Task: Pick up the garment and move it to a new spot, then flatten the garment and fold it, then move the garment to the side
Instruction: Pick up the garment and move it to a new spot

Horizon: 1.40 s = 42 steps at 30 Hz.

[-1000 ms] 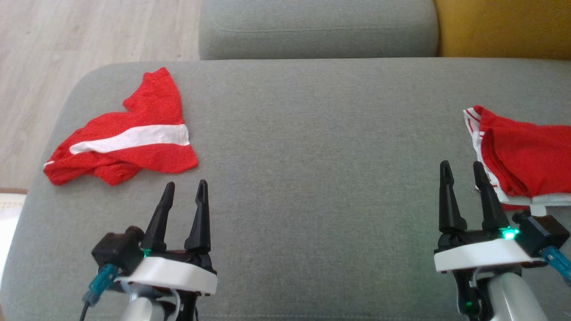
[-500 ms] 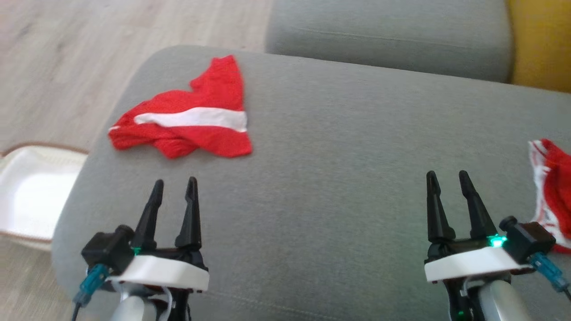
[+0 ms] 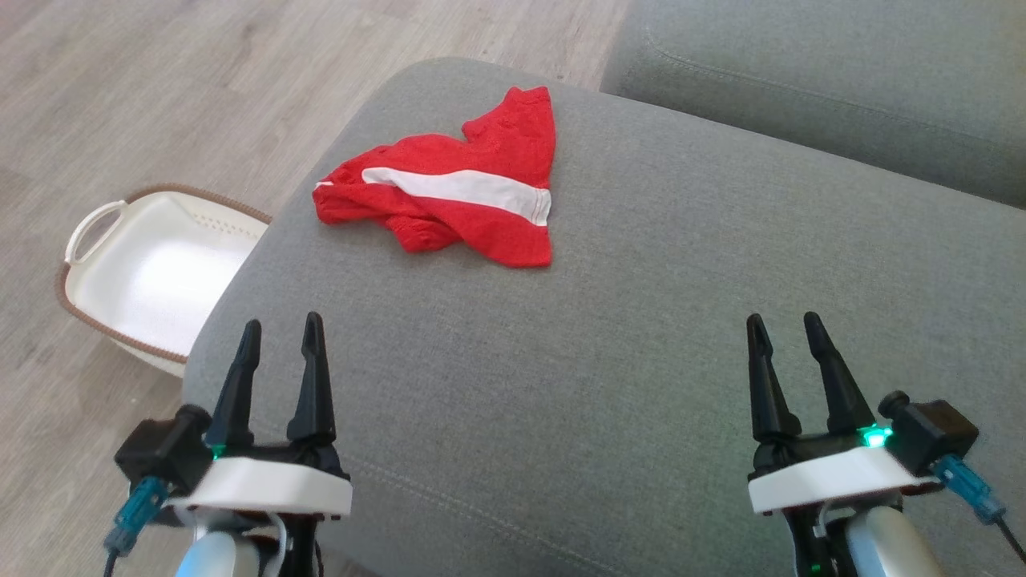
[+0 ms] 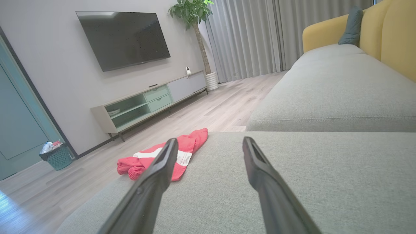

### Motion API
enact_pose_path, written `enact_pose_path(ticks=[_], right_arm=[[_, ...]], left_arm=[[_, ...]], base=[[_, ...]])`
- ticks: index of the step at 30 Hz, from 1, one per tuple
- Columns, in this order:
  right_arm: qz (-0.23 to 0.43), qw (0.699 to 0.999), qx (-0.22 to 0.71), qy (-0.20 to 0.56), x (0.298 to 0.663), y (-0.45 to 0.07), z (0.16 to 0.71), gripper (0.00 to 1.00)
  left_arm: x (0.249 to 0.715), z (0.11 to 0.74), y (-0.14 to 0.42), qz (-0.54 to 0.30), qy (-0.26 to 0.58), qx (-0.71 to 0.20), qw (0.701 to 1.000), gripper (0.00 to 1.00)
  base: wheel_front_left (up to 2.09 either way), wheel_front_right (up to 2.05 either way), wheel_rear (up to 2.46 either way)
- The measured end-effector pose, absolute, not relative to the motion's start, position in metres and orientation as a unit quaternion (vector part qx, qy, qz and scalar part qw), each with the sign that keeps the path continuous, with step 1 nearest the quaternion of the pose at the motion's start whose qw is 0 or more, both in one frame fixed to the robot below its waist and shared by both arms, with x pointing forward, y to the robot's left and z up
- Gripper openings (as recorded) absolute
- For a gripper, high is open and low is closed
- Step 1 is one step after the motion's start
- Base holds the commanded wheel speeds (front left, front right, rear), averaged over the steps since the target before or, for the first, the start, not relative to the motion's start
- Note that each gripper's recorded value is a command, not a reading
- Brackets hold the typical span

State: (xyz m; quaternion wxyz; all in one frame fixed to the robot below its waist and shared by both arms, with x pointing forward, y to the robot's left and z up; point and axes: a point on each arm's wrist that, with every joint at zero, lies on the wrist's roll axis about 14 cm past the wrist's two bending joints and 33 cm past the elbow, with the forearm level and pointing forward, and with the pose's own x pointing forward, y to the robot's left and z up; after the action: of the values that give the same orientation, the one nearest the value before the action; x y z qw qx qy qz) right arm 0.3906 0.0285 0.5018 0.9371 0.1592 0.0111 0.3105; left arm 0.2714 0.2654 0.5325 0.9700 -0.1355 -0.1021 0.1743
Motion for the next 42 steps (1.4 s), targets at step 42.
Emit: enact_pose_path(ticks=[42], right_arm=[[0.164, 0.978, 0.127, 0.021, 0.473, -0.069, 0.445, 1.0]], left_arm=[[0.47, 0.398, 0.285, 0.0, 0.299, 0.043, 0.953, 1.0]], base=[[0.0, 0.0, 0.0]])
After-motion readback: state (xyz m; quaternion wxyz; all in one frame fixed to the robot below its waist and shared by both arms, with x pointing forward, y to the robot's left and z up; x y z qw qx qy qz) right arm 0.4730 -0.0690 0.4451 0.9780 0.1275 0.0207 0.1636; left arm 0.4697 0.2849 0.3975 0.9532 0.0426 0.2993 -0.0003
